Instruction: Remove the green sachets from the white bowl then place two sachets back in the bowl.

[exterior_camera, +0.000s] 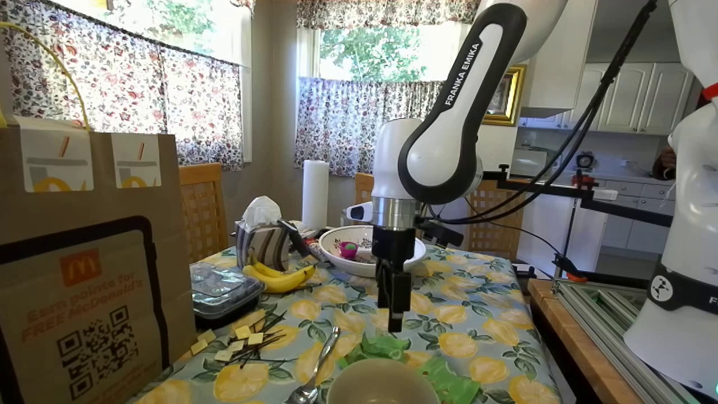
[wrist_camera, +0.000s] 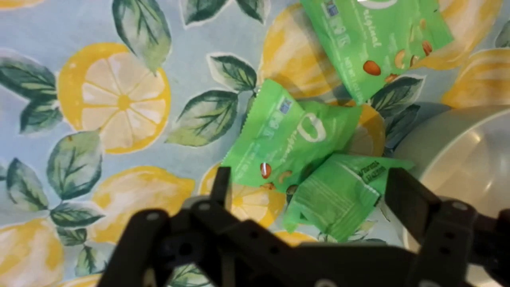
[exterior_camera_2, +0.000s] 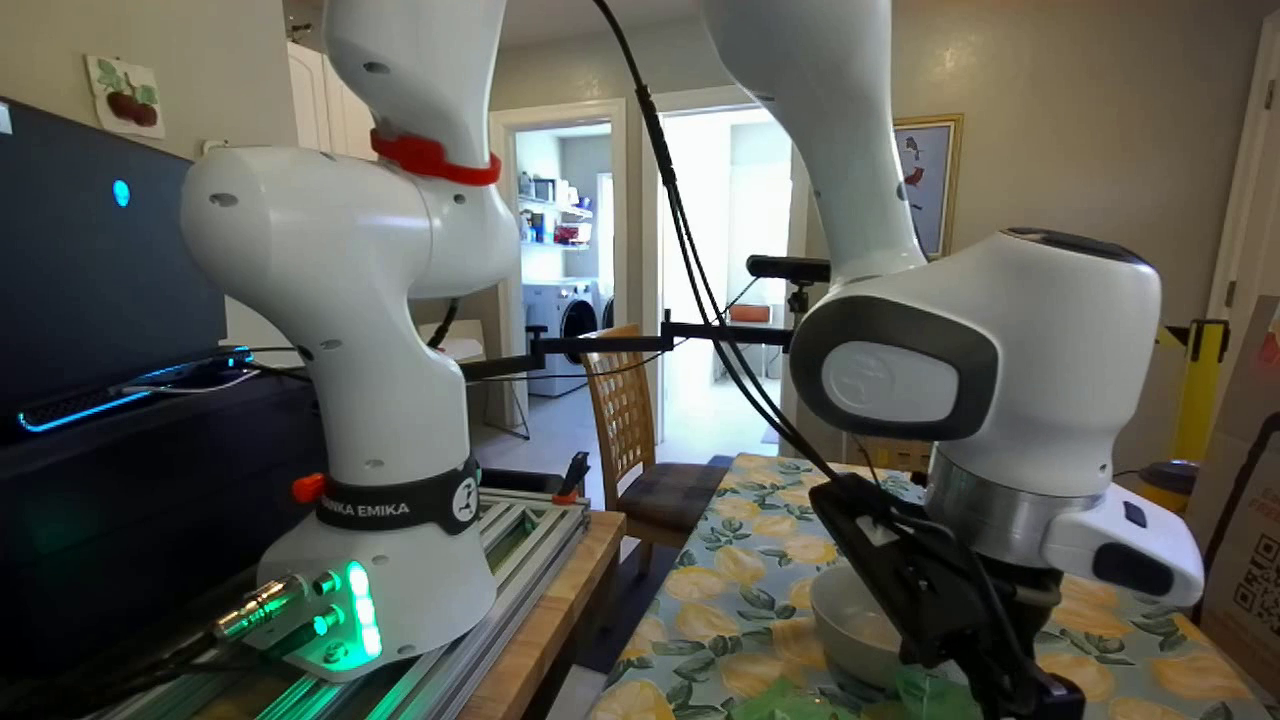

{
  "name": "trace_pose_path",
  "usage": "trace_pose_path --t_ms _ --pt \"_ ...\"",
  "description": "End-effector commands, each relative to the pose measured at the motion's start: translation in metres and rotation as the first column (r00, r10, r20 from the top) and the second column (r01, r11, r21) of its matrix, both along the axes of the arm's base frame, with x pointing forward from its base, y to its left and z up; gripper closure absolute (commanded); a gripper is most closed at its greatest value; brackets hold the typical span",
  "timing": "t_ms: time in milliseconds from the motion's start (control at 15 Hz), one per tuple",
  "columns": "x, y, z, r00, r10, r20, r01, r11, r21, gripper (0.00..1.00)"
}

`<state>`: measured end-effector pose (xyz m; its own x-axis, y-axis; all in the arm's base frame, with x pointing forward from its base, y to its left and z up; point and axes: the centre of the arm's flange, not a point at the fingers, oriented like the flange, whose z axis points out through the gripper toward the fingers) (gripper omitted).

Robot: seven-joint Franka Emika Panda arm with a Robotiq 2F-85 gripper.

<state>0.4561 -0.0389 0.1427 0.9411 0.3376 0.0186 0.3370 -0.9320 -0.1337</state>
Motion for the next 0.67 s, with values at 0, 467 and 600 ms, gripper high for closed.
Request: trace_pose_path --t_ms 0,467,600 --pt "-0.018 0.01 0.028 0.993 0.112 -0.033 -0.114 0.991 -0.07 0.0" --pt "-0.022 0.017 0.039 0.922 0.355 -0.152 -0.38 0.904 -0.195 0.0" --pt "-0.015 0.021 0.035 0.913 0.38 -0.145 -0.405 0.886 -0.225 0.0"
